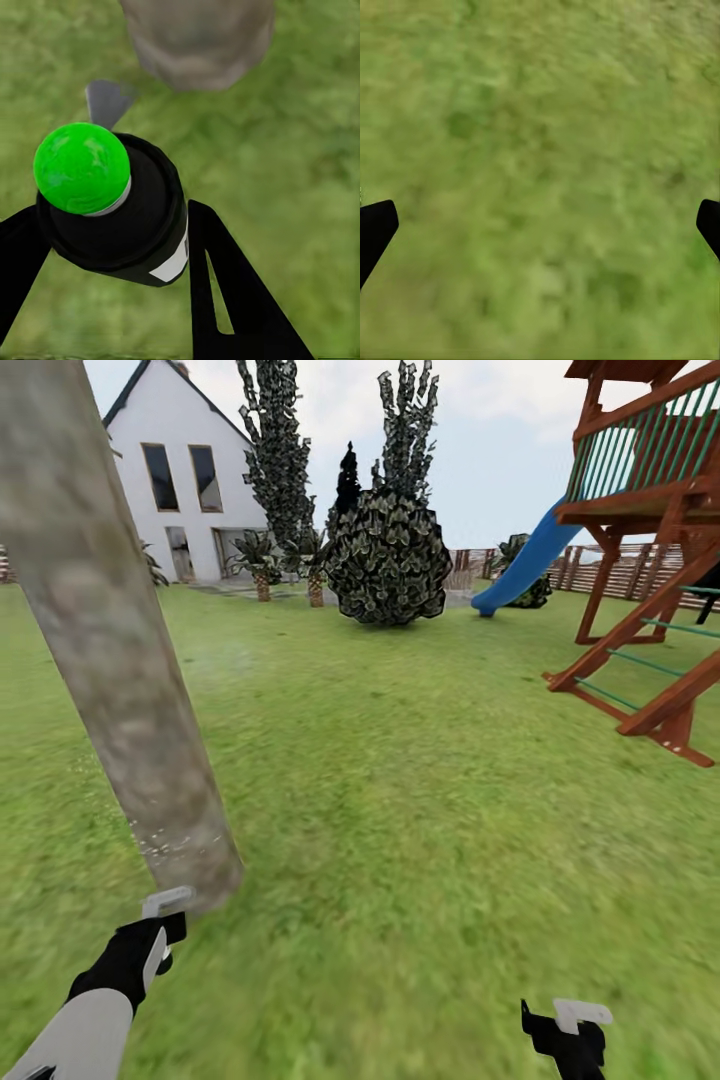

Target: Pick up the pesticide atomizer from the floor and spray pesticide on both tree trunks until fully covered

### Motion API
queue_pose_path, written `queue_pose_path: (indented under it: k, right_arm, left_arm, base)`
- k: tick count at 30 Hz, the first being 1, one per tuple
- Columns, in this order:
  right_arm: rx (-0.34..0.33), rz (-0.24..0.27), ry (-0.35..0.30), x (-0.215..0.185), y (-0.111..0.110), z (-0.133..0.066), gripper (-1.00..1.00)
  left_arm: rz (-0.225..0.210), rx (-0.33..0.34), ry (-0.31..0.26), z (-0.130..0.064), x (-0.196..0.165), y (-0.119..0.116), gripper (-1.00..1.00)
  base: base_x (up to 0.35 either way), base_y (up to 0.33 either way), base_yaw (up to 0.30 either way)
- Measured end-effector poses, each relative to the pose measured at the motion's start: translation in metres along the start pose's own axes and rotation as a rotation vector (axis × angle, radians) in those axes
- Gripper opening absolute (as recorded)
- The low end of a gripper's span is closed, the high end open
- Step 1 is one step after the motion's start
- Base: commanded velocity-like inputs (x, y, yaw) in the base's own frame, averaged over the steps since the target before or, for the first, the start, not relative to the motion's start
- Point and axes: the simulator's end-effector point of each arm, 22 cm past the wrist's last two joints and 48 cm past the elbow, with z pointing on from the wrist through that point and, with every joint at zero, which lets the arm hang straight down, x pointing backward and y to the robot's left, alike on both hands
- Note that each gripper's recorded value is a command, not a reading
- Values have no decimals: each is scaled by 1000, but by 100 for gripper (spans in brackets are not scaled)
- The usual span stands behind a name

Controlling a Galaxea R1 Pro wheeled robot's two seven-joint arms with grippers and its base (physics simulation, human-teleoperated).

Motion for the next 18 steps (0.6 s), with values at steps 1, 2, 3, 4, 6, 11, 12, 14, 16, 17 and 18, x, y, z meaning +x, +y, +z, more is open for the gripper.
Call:
queue_pose_path:
  k: [1, 2, 3, 4, 6, 11, 12, 14, 16, 17, 18]
  right_arm:
    - [0, 0, 0, 0, 0, 0, 100]
    - [0, 0, 0, 0, 0, 0, 100]
    - [0, 0, 0, 0, 0, 0, 100]
    - [0, 0, 0, 0, 0, 0, 100]
    - [0, 0, 0, 0, 0, 0, 100]
    - [-1, -1, 0, 0, 0, 0, 100]
    - [0, 0, 0, 0, 0, 0, 100]
    - [0, 0, 0, 0, 0, 0, 100]
    - [1, -2, 1, 0, -1, 0, 100]
    - [2, -1, 1, 0, -2, 0, 100]
    - [2, -1, 1, 0, -2, 0, 100]
  left_arm:
    - [-3, -2, -2, 0, -1, 1, -100]
    - [-4, -4, -6, 0, -3, 3, -100]
    - [-5, -4, -13, -1, -6, 3, -100]
    - [-5, -3, -20, -2, -12, 3, -100]
    - [-9, -1, -49, -6, -30, 1, -100]
    - [-10, 16, -55, -19, -74, -11, -100]
    - [32, 16, -80, -23, -86, -15, -100]
    - [85, 19, -112, -28, -100, -24, -100]
    - [91, 29, -156, -37, -128, -33, -100]
    - [85, 37, -171, -41, -139, -38, -100]
    - [82, 41, -175, -43, -146, -41, -100]
  base:
    - [-54, -61, 278]
    - [-22, -25, 278]
    - [-11, -13, 278]
    - [-4, -4, 278]
    - [-1, -1, 278]
    - [0, 0, 225]
    - [0, 0, 35]
    - [0, 0, 15]
    - [0, 0, 1]
    - [0, 0, 0]
    - [0, 0, 0]
